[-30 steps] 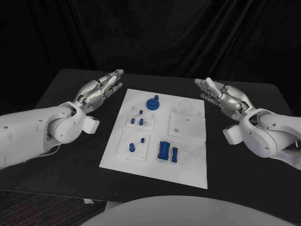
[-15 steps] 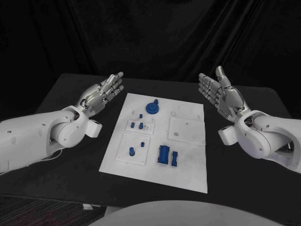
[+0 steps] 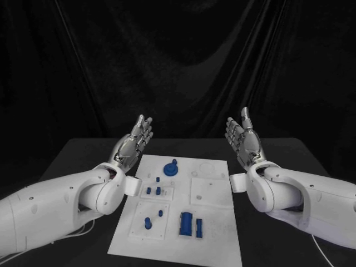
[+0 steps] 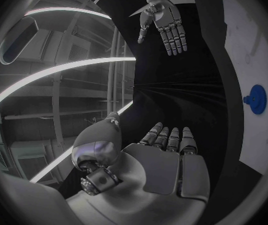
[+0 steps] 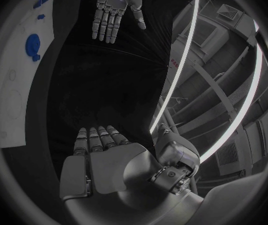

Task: Assemble the parts on the task board

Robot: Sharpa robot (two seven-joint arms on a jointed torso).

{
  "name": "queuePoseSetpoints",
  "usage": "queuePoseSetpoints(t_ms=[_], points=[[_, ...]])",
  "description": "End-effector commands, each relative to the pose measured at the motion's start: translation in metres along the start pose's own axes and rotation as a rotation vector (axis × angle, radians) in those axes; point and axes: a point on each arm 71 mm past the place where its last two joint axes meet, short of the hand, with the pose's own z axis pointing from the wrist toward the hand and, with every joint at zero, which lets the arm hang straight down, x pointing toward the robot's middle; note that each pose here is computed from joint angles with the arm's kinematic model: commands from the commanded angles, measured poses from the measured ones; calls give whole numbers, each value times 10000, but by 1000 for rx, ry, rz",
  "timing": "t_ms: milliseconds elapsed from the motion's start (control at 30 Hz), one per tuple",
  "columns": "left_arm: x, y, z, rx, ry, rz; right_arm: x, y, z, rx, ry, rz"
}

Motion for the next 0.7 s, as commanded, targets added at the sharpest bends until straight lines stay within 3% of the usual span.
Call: queuePoseSetpoints(t_ms=[33,333,700], points=[[-2,47,-8,-70,-210,46,-71,-41,2,28,-139,-5],[180,44,2,-116,-330,41,-67,-44,5,29,-144,-3],[199,43,2,-122,-342,40,-67,-44,5,29,-144,-3]])
